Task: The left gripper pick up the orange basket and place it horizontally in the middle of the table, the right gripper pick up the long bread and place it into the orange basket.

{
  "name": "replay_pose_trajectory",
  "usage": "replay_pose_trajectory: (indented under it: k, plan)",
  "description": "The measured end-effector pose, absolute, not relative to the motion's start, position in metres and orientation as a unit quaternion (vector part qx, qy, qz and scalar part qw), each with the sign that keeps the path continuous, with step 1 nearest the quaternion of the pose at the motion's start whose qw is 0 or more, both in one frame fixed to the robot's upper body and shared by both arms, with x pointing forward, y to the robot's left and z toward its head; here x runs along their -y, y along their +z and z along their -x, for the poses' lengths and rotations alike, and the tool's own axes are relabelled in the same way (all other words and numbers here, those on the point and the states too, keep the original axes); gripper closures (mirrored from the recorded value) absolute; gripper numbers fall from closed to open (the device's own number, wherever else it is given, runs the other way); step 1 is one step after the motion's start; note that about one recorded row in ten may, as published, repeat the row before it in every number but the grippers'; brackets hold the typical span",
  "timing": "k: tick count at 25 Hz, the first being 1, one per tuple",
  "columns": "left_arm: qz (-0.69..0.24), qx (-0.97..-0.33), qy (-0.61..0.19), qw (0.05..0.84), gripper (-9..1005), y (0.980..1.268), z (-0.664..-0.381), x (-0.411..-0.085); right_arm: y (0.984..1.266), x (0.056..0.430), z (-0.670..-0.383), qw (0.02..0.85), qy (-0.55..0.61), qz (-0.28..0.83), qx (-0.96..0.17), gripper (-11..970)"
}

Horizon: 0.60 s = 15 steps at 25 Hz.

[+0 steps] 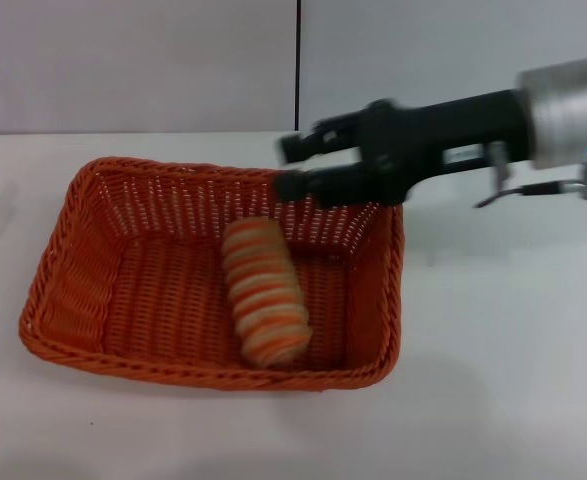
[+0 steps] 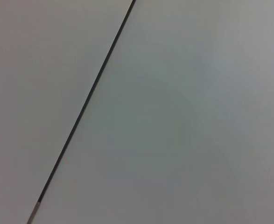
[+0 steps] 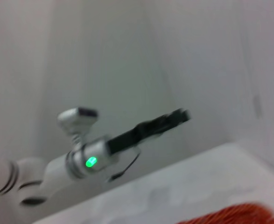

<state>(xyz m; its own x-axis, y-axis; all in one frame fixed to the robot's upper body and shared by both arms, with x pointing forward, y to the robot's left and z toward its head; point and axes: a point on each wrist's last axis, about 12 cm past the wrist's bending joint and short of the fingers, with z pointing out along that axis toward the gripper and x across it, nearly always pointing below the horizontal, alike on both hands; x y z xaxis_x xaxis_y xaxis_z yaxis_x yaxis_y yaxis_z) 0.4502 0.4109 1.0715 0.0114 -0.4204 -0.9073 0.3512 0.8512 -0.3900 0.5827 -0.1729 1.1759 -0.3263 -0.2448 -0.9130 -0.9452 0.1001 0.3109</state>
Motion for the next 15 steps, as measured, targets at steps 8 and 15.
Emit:
replay_pose_trajectory:
  k: [8, 15]
  plan:
    - [0.039, -0.638, -0.257, 0.725, 364, 1.071, -0.443, -0.415, 1.139, 0.272, -0.561, 0.569, 0.420, 0.324, -0.628, 417]
    - [0.066, -0.597, -0.213, 0.771, 362, 1.064, -0.429, -0.413, 1.086, 0.363, -0.500, 0.759, 0.230, 0.108, -0.599, 417]
